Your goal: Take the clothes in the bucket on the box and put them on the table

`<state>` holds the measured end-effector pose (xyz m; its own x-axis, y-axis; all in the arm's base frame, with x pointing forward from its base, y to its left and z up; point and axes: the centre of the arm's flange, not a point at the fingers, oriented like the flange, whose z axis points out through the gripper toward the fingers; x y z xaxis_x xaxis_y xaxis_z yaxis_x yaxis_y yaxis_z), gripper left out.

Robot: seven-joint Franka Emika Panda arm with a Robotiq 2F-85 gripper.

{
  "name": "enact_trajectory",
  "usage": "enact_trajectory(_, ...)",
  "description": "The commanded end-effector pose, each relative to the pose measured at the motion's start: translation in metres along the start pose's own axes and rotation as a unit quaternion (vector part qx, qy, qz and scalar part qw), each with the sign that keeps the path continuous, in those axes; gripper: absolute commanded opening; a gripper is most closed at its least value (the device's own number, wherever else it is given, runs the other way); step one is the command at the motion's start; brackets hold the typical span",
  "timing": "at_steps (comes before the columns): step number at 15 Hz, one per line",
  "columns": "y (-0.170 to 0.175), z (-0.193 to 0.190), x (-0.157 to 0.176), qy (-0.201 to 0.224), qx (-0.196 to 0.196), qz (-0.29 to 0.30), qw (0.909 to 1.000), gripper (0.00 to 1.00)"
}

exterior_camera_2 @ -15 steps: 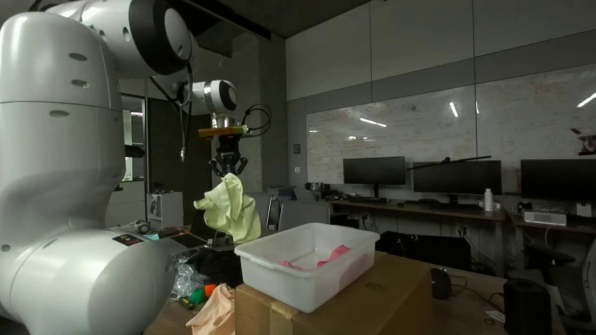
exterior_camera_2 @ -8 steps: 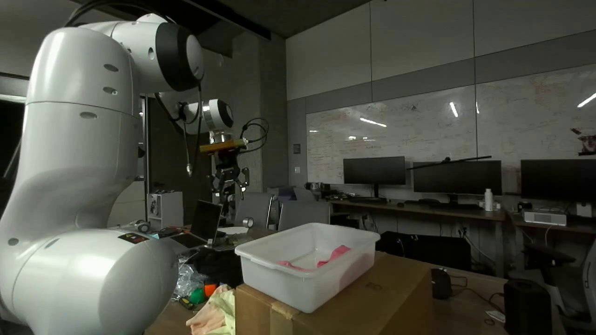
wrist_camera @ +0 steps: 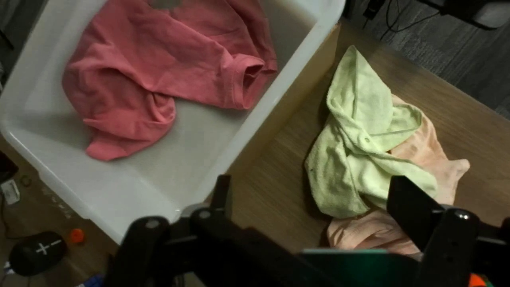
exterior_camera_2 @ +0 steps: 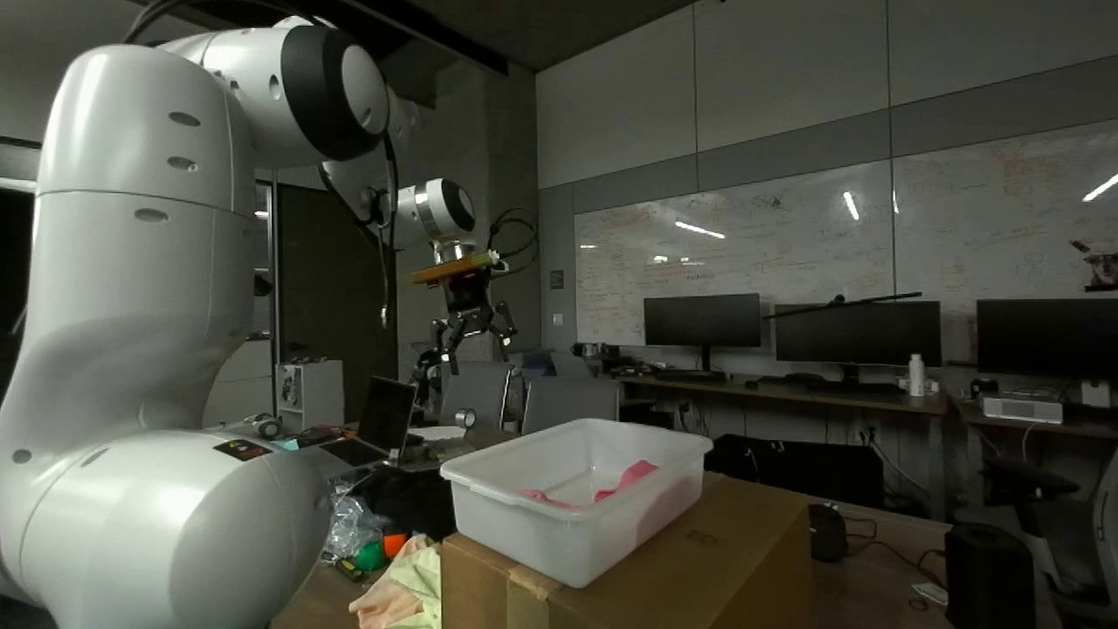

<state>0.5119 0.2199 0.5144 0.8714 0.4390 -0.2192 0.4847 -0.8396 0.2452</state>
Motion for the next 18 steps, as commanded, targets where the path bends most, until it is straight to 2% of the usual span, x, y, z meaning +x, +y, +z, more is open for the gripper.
enact_trajectory(1, 0.046, 0.016, -0.028, 0.022, 0.015, 0.080, 0.9964, 1.00)
enact_trajectory(5, 0.097, 0.054, -0.049, 0.014, 0.058, 0.158, 0.9857, 1.00)
enact_trajectory(9, 0.140, 0.103, -0.072, -0.002, 0.120, 0.228, 0.9663, 1.00)
enact_trajectory(15, 0.177, 0.162, -0.090, 0.001, 0.183, 0.306, 0.9343, 1.00)
enact_trajectory(18, 0.185, 0.180, -0.092, 0.018, 0.195, 0.329, 0.9237, 1.00)
